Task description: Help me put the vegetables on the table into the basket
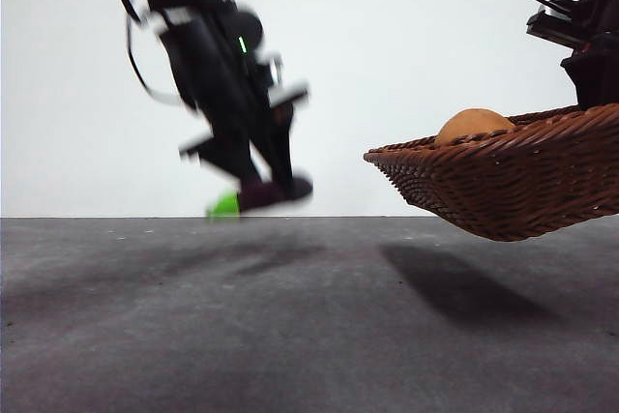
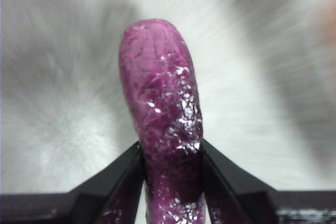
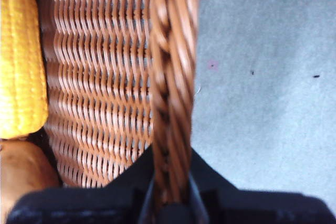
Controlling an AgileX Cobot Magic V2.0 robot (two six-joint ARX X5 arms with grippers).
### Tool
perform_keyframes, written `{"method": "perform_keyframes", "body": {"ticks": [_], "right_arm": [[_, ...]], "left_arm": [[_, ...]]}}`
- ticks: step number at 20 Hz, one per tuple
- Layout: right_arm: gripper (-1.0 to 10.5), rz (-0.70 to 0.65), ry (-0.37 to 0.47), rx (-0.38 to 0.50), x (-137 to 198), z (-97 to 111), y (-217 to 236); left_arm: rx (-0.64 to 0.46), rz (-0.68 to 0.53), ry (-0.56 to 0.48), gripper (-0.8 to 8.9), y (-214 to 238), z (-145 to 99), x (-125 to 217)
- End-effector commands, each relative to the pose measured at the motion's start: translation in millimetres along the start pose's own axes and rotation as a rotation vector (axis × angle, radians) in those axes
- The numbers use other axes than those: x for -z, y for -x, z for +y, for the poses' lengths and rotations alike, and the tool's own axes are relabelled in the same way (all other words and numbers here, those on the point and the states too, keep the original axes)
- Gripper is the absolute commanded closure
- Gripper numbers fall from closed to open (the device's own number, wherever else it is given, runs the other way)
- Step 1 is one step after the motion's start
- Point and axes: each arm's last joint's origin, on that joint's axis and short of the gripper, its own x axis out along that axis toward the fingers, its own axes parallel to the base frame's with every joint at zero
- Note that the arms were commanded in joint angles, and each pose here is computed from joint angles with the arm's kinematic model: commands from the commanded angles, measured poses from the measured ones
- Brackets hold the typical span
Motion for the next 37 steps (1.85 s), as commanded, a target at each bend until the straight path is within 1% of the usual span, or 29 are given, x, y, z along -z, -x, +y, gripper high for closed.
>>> {"method": "perform_keyframes", "body": {"ticks": [1,3,4,5,6,9,12,15,16,17,18,19,20,22,23,24,25,27,28,29,30,32,33,35,37], "right_arm": [[9.5,-0.009,0.009,-0.015,0,1,1],[9.5,-0.014,0.002,-0.021,-1,5,0],[9.5,-0.016,0.007,-0.030,-1,8,-1],[9.5,-0.018,0.018,-0.041,-2,13,-2],[9.5,-0.020,0.027,-0.061,-3,20,-4],[9.5,-0.039,0.092,-0.093,-5,41,-10],[9.5,-0.029,0.140,-0.107,-3,61,-15],[9.5,-0.020,0.188,-0.118,0,77,-21],[9.5,-0.017,0.199,-0.121,0,81,-22],[9.5,-0.015,0.209,-0.123,1,84,-22],[9.5,-0.015,0.210,-0.125,1,85,-23],[9.5,-0.014,0.210,-0.125,1,85,-23],[9.5,-0.014,0.210,-0.127,1,85,-23],[9.5,-0.014,0.210,-0.127,1,85,-22],[9.5,-0.014,0.210,-0.127,1,85,-22],[9.5,-0.017,0.209,-0.126,1,84,-22],[9.5,-0.024,0.195,-0.120,0,83,-22],[9.5,-0.063,0.154,-0.111,-5,75,-20],[9.5,-0.087,0.134,-0.110,-8,70,-19],[9.5,-0.118,0.119,-0.107,-12,63,-16],[9.5,-0.155,0.094,-0.105,-16,56,-14],[9.5,-0.210,0.065,-0.099,-24,42,-11],[9.5,-0.214,0.070,-0.090,-28,33,-13],[9.5,-0.187,0.048,-0.086,-37,18,-22],[9.5,-0.143,0.040,-0.107,-48,5,-33]], "left_arm": [[0.080,-0.104,-0.030,8.26,55,-21,-2],[0.227,-0.193,-0.096,8.26,99,-47,1],[0.303,-0.217,-0.119,8.26,113,-62,3],[0.357,-0.231,-0.150,8.20,121,-75,5],[0.381,-0.233,-0.154,8.15,120,-86,5],[0.414,-0.173,-0.098,8.15,94,-103,3],[0.413,-0.115,-0.027,8.15,64,-102,-1],[0.411,-0.077,-0.001,8.13,46,-101,-2],[0.412,-0.066,0.017,7.71,43,-100,-1],[0.415,-0.063,0.027,6.00,43,-100,-1],[0.415,-0.064,0.027,4.02,43,-100,-1],[0.415,-0.063,0.034,2.75,43,-100,-1],[0.415,-0.064,0.034,2.37,43,-100,-2],[0.424,-0.084,0.029,2.38,43,-100,-4],[0.448,-0.092,0.033,2.38,46,-99,-5],[0.505,-0.101,0.027,2.39,53,-97,-6],[0.533,-0.119,0.024,2.44,64,-93,-7],[0.521,-0.183,-0.008,2.53,102,-88,-2],[0.510,-0.209,-0.050,3.36,123,-89,4],[0.496,-0.231,-0.104,5.61,147,-91,14],[0.475,-0.252,-0.172,8.17,171,-95,26],[0.413,-0.287,-0.243,8.15,217,-105,55],[0.378,-0.306,-0.271,8.15,240,-112,72],[0.362,-0.330,-0.317,8.15,271,-122,100],[0.352,-0.338,-0.339,8.15,291,-129,122]]}}
